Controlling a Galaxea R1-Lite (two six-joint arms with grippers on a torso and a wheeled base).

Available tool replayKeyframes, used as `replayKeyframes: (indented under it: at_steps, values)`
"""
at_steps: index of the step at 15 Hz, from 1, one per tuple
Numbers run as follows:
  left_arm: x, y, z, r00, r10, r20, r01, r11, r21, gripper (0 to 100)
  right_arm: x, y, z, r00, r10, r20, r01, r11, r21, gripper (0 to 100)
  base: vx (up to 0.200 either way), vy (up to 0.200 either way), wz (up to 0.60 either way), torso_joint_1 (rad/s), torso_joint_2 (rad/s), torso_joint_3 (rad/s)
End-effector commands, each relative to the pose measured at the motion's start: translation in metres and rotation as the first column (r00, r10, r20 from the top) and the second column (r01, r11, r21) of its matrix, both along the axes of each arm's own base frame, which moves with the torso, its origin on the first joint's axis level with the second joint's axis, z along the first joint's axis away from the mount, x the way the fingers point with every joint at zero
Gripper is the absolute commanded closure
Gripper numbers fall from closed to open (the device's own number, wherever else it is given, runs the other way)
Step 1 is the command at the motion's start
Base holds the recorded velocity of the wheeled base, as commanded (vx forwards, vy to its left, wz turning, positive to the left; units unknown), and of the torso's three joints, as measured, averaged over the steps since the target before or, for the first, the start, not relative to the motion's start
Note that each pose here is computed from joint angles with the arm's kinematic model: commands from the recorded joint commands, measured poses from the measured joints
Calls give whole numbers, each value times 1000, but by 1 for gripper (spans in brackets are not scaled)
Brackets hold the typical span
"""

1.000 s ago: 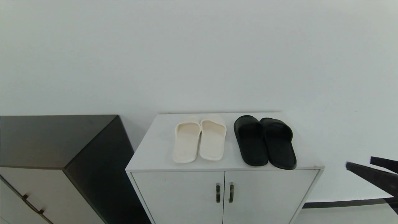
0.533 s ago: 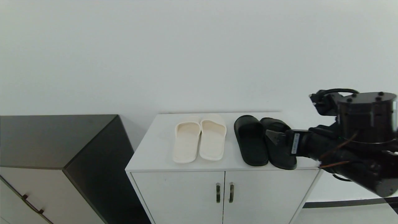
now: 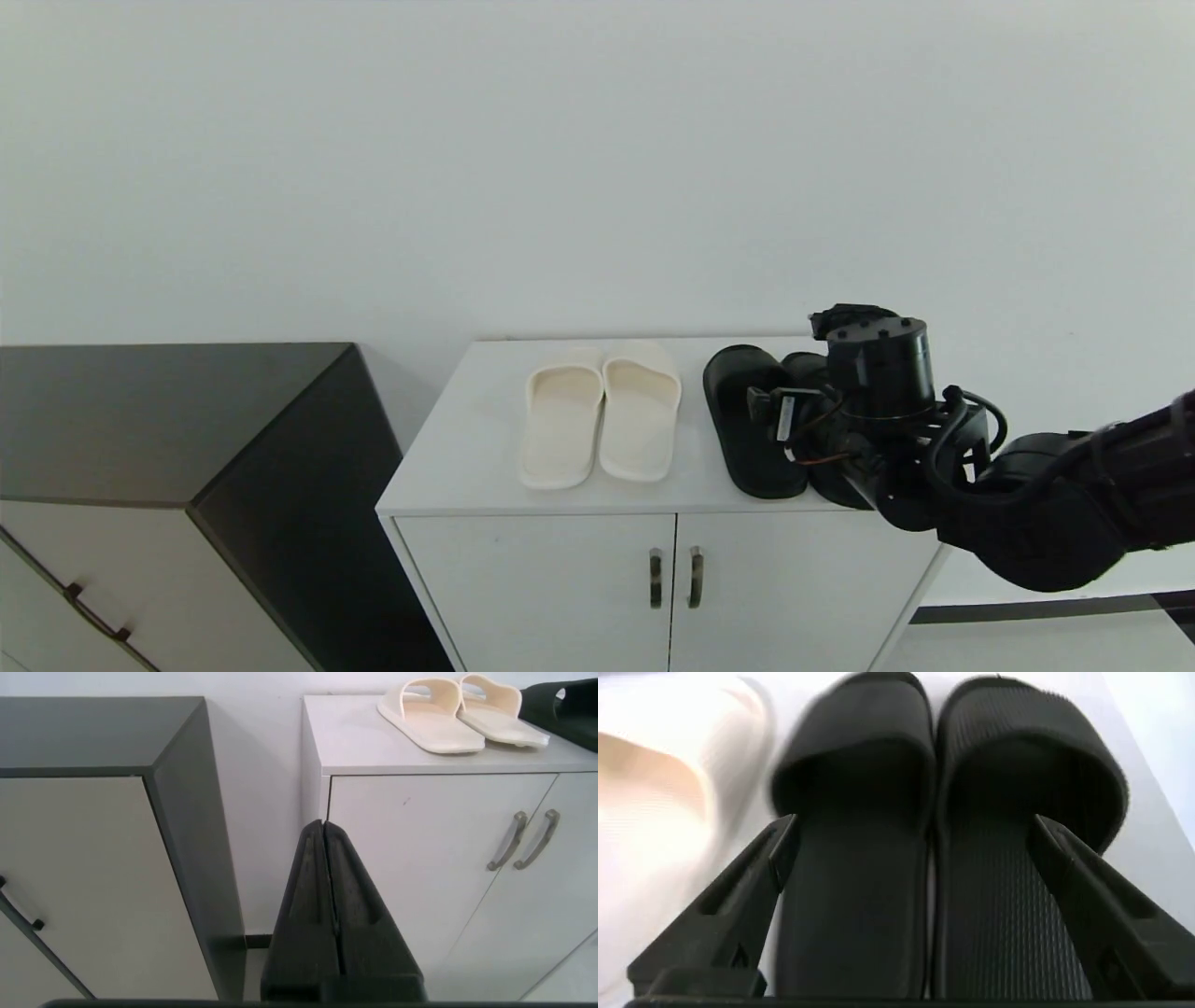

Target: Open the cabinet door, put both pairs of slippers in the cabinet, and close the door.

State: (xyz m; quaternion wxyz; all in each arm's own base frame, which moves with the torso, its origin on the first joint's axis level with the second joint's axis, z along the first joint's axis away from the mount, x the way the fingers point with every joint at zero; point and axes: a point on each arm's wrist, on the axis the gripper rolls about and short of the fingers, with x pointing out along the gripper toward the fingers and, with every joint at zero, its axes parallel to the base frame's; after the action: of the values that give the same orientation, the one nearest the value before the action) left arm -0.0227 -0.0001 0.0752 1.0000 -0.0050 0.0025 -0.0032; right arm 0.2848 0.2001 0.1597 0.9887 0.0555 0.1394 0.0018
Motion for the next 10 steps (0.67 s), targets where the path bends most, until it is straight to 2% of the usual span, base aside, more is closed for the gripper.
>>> replayKeyframes:
  at_steps: [1, 5, 10]
  values:
    - [0, 0, 0, 1000, 0, 0, 0, 1000, -1, 100, 14, 2, -19, 1000, -14, -22, 13, 999, -34, 0, 0, 0, 0, 0, 0, 0]
    - [0, 0, 0, 1000, 0, 0, 0, 1000, -1, 100, 39, 0, -27, 999, -35, 23, 36, 998, -61, 0, 0, 0, 0, 0, 0, 0]
    - [0, 0, 0, 1000, 0, 0, 0, 1000, -2, 100, 61, 2, -36, 998, -55, 27, 56, 996, -62, 0, 0, 0, 0, 0, 0, 0]
